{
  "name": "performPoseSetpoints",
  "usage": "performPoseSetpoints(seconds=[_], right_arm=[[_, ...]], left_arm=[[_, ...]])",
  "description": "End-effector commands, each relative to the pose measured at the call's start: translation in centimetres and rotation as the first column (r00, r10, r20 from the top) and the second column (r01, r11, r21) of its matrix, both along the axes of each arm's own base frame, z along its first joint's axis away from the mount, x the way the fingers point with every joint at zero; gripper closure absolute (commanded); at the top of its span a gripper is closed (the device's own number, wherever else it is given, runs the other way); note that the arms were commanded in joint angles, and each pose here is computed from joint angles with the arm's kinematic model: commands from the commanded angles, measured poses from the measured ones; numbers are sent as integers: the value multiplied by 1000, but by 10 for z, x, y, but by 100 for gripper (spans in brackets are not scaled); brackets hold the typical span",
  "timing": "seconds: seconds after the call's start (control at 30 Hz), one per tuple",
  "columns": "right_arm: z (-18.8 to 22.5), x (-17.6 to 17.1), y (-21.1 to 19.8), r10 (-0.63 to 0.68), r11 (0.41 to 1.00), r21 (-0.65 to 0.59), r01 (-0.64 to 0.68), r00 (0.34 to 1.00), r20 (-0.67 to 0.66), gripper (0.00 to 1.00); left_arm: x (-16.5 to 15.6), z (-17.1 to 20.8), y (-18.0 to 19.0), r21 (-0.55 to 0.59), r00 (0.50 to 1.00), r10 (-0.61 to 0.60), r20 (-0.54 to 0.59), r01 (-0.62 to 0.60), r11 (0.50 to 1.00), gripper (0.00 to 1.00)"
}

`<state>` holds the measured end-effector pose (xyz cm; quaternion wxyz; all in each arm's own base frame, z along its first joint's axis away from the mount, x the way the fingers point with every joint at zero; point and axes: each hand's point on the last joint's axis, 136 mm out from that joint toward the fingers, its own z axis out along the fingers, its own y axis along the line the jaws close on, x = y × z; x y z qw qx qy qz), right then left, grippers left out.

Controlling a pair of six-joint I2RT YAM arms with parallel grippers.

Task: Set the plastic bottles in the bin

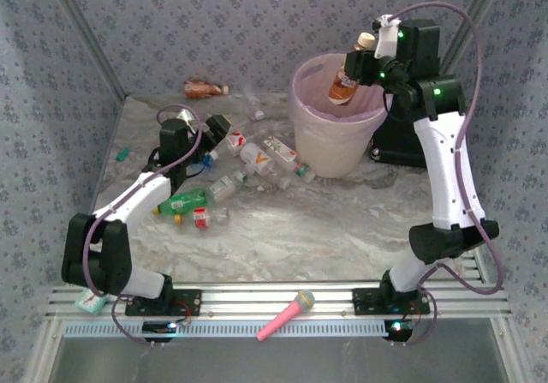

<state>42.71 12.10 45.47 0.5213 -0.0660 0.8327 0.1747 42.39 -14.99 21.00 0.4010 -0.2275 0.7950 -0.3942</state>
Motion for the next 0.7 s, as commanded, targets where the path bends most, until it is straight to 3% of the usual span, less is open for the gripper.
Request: performPoseSetpoints(seconds=[0.0, 0.2, 0.5, 0.67], right_arm=[[-24, 11, -10, -38, 994, -108, 31, 997, -65, 63], [-69, 31, -17, -84, 976, -211, 47, 981, -174, 64], [-138, 60, -10, -75, 962, -271, -20, 939, -336, 64], [-180, 71, -5, -71, 936, -343, -82, 908, -413, 64]], left_arm=[[16, 11, -1, -40, 1000, 11, 16, -10, 999, 0], [30, -1, 3, -31, 999, 29, -18, -30, 999, 0], [57, -15, 14, -9, 995, 72, -70, -72, 997, 0], [86, -22, 19, -63, 993, 50, -102, -57, 996, 0]])
